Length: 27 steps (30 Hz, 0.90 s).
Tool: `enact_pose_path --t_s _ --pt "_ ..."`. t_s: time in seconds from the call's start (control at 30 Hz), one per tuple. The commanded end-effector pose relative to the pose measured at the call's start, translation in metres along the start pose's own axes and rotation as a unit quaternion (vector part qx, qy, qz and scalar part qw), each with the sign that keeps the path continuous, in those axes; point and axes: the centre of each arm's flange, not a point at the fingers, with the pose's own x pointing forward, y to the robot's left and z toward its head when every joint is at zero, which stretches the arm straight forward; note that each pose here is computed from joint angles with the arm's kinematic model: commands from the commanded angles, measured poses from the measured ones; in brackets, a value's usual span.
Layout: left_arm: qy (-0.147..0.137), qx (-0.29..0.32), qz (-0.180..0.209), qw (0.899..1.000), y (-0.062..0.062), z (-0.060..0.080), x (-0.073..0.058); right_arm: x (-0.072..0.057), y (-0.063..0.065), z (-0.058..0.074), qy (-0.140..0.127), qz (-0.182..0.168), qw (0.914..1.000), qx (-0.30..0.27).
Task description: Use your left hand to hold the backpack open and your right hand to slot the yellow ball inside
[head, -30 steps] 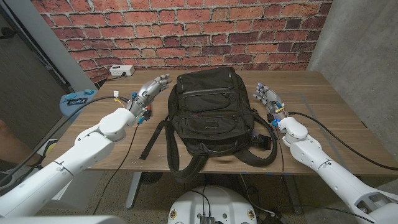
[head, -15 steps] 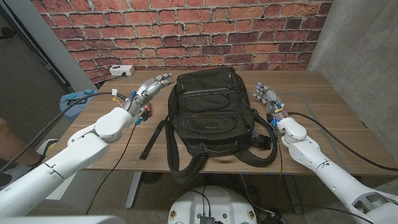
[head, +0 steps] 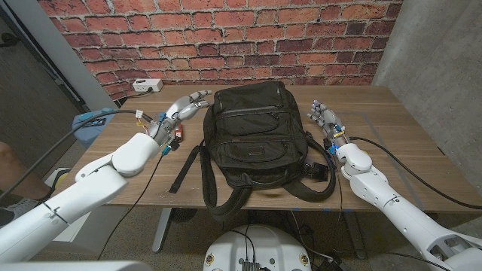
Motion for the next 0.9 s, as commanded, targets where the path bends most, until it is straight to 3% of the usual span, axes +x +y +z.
enact_pose_path --t_s 0.03,0.57,0.9 --pt "-0.023 0.062 -0.014 0.998 -0.009 0.015 -0.009 0.001 -0.006 0.003 -0.009 -0.002 1.0000 -0.002" --pt "-0.043 0.126 -0.019 0.991 -0.015 0.025 -0.022 0.002 -0.016 0.008 -0.013 -0.001 0.9998 -0.012" --pt "-0.056 0.148 -0.058 0.986 -0.020 0.030 -0.026 0.000 -0.020 0.007 -0.013 -0.010 0.9998 -0.011"
